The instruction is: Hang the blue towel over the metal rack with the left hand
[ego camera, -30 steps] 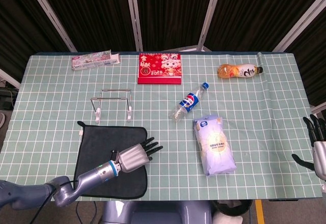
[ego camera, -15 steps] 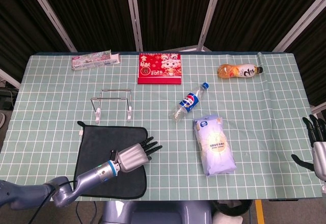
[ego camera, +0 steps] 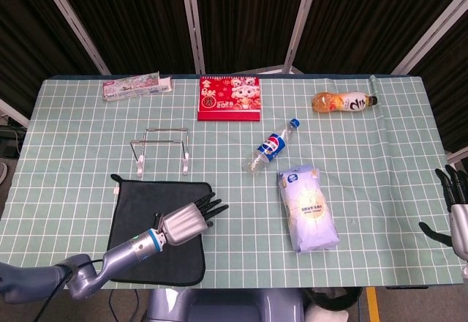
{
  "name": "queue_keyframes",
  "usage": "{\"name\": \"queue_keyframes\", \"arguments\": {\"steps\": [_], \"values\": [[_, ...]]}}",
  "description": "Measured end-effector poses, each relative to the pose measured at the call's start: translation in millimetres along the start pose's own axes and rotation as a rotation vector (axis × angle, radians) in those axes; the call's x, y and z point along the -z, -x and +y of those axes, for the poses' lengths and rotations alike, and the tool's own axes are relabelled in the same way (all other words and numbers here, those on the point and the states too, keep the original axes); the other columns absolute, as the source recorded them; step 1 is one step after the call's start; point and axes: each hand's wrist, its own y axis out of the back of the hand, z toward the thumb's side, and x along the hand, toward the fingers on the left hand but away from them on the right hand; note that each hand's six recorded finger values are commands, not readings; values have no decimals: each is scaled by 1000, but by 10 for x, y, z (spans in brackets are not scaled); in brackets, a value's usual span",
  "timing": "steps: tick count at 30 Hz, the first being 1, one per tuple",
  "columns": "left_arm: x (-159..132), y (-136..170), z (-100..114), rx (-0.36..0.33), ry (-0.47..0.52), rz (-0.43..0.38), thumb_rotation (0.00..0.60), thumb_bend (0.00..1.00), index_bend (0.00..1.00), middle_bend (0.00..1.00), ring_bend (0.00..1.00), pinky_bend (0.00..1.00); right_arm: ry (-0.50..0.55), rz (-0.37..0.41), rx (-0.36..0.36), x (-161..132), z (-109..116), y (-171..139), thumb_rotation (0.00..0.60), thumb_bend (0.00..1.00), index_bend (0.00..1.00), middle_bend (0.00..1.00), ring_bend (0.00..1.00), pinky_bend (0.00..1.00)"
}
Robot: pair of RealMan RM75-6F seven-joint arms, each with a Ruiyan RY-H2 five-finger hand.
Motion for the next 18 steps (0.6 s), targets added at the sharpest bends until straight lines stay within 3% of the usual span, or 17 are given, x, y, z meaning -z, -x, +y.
{"name": "queue_keyframes", "arguments": {"steps": [18], "values": [[147, 580, -169, 31, -43, 51, 600, 557, 713, 0, 0, 0, 9, 14, 3, -36, 29, -34, 600, 0, 0, 0, 0, 0]]}}
